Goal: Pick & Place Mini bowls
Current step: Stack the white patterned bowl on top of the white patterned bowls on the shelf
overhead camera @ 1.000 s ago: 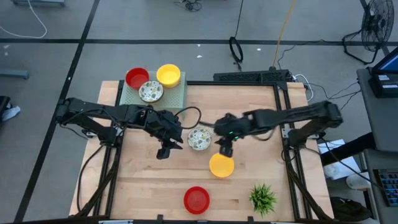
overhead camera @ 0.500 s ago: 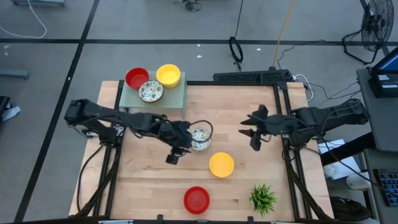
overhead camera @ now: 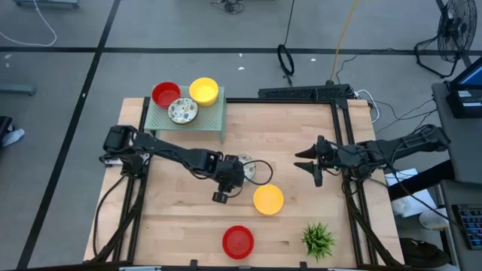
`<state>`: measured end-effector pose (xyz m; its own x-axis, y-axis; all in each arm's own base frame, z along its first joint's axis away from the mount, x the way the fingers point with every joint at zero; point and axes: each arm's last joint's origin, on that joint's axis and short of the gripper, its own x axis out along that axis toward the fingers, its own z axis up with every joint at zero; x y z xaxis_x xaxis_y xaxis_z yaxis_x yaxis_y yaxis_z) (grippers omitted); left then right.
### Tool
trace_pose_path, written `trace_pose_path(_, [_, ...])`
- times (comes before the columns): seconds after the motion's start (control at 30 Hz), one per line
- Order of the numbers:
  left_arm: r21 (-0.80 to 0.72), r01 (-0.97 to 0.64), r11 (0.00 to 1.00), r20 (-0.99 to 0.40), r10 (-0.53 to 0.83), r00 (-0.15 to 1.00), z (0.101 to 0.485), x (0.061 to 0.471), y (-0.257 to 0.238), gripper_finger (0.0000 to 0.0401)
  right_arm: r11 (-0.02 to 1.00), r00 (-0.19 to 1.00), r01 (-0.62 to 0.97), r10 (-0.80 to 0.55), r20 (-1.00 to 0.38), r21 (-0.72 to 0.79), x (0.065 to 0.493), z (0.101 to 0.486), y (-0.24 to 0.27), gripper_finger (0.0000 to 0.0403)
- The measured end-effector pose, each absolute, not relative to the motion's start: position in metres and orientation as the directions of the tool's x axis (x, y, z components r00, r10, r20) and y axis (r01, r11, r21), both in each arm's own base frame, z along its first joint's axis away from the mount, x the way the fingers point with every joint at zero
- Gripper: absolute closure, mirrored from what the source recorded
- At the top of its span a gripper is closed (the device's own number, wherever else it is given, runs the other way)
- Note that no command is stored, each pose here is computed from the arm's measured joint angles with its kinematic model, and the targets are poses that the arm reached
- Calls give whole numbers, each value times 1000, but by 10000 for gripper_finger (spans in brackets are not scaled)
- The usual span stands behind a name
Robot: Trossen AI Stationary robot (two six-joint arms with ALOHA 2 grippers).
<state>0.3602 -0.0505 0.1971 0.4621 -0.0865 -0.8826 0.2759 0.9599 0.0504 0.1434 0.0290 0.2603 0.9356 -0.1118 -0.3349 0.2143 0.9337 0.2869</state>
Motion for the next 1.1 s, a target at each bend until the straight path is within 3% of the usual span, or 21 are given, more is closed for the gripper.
trace_pose_path(0.3, [160, 232, 960, -904, 48, 424, 170, 369, -48, 279, 940, 954, 188, -106, -280, 283, 139, 242, 28, 241])
trace_pose_path(0.73, [181, 281, 942, -870, 20, 493, 188, 365, -66, 279, 956, 952, 177, -107, -285, 233, 139, 240, 28, 242])
trace_pose_path(0.9, [314, 268, 911, -831, 127, 542, 190, 369, -68, 279, 969, 952, 166, -109, -286, 184, 139, 240, 28, 241])
trace_pose_path(1.1, [327, 209, 922, -828, 173, 533, 185, 373, -51, 279, 979, 952, 153, -108, -288, 137, 139, 240, 28, 243])
